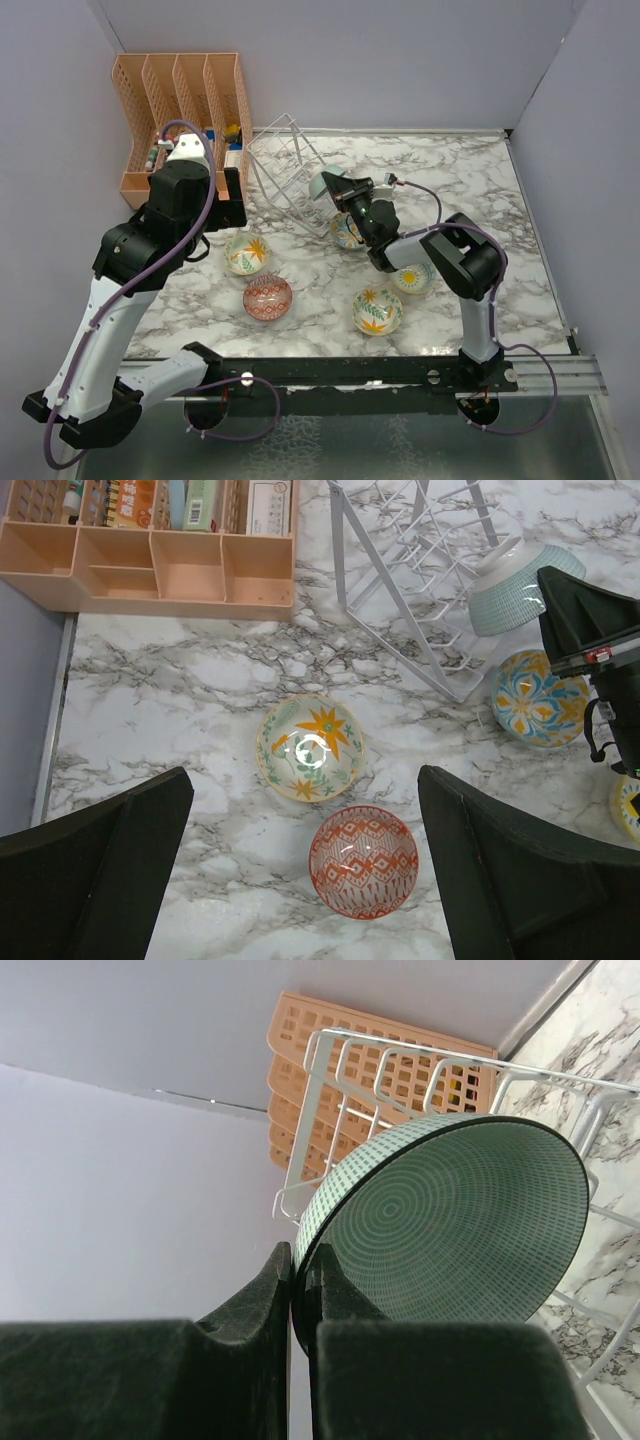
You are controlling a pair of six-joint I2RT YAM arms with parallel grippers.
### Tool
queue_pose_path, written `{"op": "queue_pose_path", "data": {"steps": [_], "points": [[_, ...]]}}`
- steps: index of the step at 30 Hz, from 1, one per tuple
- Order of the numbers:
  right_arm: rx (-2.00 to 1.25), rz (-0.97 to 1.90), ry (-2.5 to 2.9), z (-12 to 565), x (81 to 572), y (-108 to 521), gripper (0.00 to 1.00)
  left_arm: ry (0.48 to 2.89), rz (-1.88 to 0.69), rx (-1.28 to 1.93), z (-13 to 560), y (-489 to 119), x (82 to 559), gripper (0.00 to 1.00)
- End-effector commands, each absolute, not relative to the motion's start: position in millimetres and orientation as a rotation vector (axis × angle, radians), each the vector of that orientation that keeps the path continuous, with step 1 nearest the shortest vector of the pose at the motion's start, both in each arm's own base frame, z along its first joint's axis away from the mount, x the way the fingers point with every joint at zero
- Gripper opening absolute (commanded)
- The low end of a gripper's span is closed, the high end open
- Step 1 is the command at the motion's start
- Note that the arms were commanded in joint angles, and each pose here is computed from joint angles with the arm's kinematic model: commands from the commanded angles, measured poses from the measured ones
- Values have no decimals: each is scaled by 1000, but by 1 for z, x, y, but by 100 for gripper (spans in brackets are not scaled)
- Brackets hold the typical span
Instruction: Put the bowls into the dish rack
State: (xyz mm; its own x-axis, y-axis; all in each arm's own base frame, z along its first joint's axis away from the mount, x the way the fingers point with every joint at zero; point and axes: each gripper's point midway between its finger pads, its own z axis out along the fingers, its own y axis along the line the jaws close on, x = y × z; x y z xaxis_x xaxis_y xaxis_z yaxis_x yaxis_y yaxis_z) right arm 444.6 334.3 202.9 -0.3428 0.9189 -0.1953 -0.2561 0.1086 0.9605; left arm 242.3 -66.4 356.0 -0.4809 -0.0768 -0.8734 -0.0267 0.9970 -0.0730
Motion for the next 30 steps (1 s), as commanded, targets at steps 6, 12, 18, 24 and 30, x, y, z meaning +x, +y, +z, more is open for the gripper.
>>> {"op": "queue_pose_path", "data": {"steps": [6,12,18,24,30], "points": [[794,1521,1260,206,455,330,1,2066,-83,-47,356,-74,247,98],[831,1505,1279,189,458,328,4,2071,-84,-46,354,-75,247,98],[832,1532,1335,174,460,338,6,2072,-86,-48,354,-75,248,98],[783,1538,1361,167,456,338,2,2069,-86,-52,354,-75,248,98],[638,1582,1360,182,450,342,1,2074,-89,-51,351,-76,248,98]]}}
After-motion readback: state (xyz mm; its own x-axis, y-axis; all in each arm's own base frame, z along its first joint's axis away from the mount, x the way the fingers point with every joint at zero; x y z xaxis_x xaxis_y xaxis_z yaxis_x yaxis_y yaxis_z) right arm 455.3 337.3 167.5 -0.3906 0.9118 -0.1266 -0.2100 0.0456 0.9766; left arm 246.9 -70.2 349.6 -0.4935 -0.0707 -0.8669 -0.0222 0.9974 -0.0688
